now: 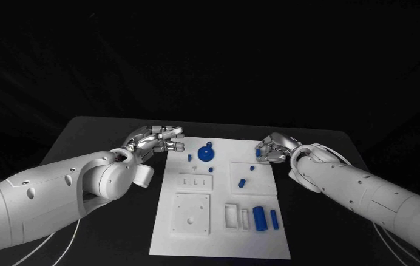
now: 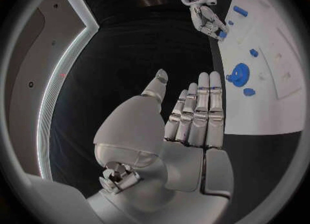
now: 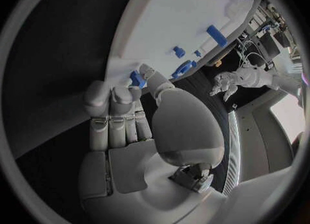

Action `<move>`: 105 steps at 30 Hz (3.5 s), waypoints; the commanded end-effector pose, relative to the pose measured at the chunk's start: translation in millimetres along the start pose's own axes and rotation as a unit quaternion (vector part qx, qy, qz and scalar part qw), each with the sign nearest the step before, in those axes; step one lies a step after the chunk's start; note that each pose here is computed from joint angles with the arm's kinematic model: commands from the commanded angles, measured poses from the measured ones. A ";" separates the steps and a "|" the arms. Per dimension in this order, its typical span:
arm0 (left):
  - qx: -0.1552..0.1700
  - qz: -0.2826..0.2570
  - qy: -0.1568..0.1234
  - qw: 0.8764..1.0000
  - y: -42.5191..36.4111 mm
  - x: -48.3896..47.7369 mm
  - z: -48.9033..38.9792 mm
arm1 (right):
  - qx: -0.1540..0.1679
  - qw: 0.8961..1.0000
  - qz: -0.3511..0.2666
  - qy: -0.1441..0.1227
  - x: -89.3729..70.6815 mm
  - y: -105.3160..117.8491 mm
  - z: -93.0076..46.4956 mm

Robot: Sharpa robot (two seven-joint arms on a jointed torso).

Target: Assemble the parts on the task board

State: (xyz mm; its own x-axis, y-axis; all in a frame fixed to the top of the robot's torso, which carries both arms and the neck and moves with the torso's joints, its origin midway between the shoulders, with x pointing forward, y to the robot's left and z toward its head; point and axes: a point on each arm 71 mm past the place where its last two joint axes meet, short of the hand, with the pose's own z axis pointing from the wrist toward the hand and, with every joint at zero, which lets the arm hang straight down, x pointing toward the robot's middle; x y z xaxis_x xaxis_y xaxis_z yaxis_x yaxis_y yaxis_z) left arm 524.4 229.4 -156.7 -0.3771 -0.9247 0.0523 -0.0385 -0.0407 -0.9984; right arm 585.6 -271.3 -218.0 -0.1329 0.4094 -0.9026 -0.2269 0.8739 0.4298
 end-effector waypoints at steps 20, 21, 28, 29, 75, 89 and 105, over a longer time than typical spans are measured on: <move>0.003 -0.001 0.012 1.000 -1.0 2.8 0.5 | 0.001 1.000 0.007 0.000 5.1 4.5 4.1; 0.003 -0.001 0.012 1.000 -1.0 2.9 0.5 | 0.001 1.000 0.006 -0.001 4.9 4.5 4.2; 0.003 -0.001 0.012 1.000 -1.0 2.7 0.5 | 0.005 1.000 0.004 -0.012 3.5 3.7 4.2; 0.003 -0.001 0.012 1.000 -1.0 2.7 0.5 | 0.005 1.000 0.004 -0.013 3.4 3.7 4.2; -0.166 0.179 0.002 0.970 -5.0 50.6 45.6 | -0.078 0.996 -0.042 -0.007 3.4 164.6 -2.5; -0.173 0.182 -0.010 0.968 -3.1 65.6 57.0 | -0.090 0.995 -0.039 -0.006 11.1 189.9 -6.0; -0.197 0.198 0.014 0.960 2.8 72.7 56.9 | -0.094 0.995 -0.039 -0.006 13.6 197.2 -6.4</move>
State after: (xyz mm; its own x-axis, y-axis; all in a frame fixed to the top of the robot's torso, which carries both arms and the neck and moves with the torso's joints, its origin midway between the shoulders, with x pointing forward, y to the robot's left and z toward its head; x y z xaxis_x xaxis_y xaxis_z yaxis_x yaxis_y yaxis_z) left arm 551.0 144.2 -156.5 -0.4319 -0.8450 -0.3153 -0.2334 0.4423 -0.8659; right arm 533.3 -96.1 -145.4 -0.1002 0.3590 -0.9279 -0.4118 0.8341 0.3671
